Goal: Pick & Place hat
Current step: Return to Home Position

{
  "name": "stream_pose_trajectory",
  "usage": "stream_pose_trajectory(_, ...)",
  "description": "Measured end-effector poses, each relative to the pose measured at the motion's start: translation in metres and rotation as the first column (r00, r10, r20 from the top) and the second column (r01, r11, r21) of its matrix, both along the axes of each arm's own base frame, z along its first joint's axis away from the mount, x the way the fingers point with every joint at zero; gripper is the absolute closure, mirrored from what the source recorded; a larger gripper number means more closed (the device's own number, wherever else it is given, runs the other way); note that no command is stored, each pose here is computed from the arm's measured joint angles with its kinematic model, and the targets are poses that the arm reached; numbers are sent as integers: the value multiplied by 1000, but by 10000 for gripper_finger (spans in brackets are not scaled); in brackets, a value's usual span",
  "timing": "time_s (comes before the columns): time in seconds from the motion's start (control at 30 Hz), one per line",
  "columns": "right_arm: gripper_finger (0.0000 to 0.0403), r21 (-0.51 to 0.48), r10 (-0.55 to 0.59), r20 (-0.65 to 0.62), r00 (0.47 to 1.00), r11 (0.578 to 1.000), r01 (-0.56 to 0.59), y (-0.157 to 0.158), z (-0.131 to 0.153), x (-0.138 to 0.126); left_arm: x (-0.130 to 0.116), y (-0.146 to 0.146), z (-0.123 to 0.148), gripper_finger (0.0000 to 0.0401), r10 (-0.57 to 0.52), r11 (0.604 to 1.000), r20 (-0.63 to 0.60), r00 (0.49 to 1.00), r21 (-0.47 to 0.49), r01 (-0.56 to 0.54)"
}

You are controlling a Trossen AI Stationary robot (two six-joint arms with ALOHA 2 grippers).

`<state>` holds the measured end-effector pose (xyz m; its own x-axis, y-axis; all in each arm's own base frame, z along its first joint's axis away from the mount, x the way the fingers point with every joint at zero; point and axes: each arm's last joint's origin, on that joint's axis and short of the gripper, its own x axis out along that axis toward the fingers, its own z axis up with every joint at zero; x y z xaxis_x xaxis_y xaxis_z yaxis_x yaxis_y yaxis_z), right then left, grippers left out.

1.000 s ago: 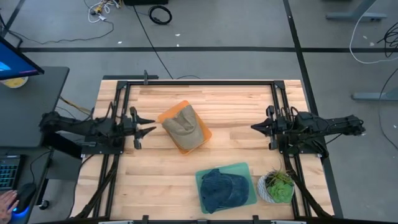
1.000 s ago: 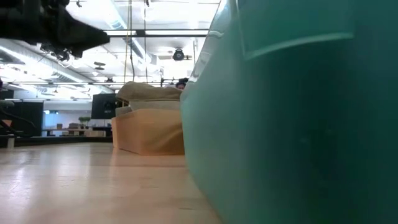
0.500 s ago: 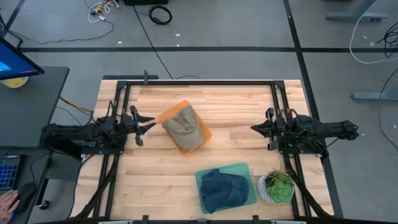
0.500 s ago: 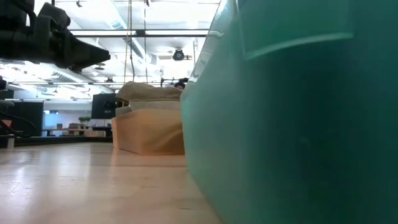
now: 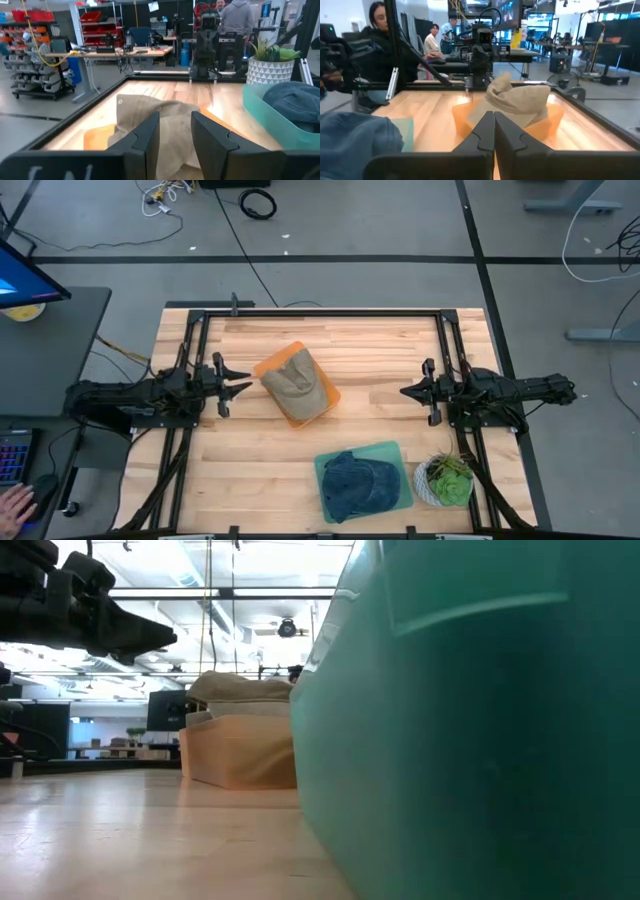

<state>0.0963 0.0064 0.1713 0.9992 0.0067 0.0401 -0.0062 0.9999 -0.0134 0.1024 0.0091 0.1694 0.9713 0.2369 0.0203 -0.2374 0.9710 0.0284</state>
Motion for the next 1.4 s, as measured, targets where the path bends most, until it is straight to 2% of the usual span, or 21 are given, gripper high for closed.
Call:
stream_pose_trajectory(0.23,399,-96,-4,1,1000,995,4,0,0,0,0,0,-1,286,0,1000,-6,1000,-21,0)
stream_pose_trajectory(1.4,399,-97,-4,0,1000,995,4,0,0,0,0,0,-1,286,0,1000,-6,1000,-21,0)
